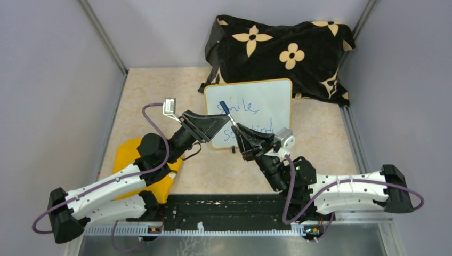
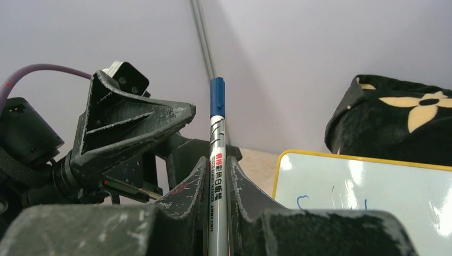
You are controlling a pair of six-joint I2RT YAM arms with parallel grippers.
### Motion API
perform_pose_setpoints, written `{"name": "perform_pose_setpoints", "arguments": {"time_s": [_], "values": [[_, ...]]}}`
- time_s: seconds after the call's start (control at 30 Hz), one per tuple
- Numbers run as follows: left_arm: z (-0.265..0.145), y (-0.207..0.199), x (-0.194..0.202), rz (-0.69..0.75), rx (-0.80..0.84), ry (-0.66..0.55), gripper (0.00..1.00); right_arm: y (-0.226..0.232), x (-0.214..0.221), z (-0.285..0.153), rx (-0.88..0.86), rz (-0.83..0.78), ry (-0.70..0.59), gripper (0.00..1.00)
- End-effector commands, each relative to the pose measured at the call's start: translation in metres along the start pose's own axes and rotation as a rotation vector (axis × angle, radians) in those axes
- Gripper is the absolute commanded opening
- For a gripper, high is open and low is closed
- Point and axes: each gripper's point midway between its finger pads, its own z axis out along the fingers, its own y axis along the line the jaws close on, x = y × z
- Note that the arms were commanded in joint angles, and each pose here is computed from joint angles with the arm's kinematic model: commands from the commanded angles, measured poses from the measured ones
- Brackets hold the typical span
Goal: Write a sentence on the whiteboard
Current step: Place the whiteboard marker at the center of the board.
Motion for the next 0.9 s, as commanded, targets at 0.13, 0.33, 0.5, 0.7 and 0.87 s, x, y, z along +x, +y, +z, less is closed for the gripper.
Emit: {"name": "perform_pose_setpoints", "arguments": {"time_s": [0.13, 0.33, 0.5, 0.7, 0.87], "values": [[0.004, -0.014, 0.001, 0.069, 0.055, 0.029, 0.66, 0.003, -0.021, 0.005, -0.024, 0.059, -0.033, 0.00], [0.010, -0.018, 0.016, 0.075, 0.095, 0.101, 0.49, 0.004, -0.020, 0.005, -0.028, 0.056, -0.027, 0.00], [0.009, -0.016, 0.009, 0.089, 0.081, 0.072, 0.26, 0.005, -0.016, 0.004, -0.035, 0.052, -0.014, 0.00], [0.010, -0.006, 0.003, 0.113, 0.019, 0.046, 0.00, 0.005, -0.010, 0.001, -0.039, 0.051, 0.028, 0.00], [0.001, 0.024, -0.013, 0.238, -0.159, 0.025, 0.00, 0.003, 0.002, -0.004, -0.037, 0.024, 0.140, 0.39]]}}
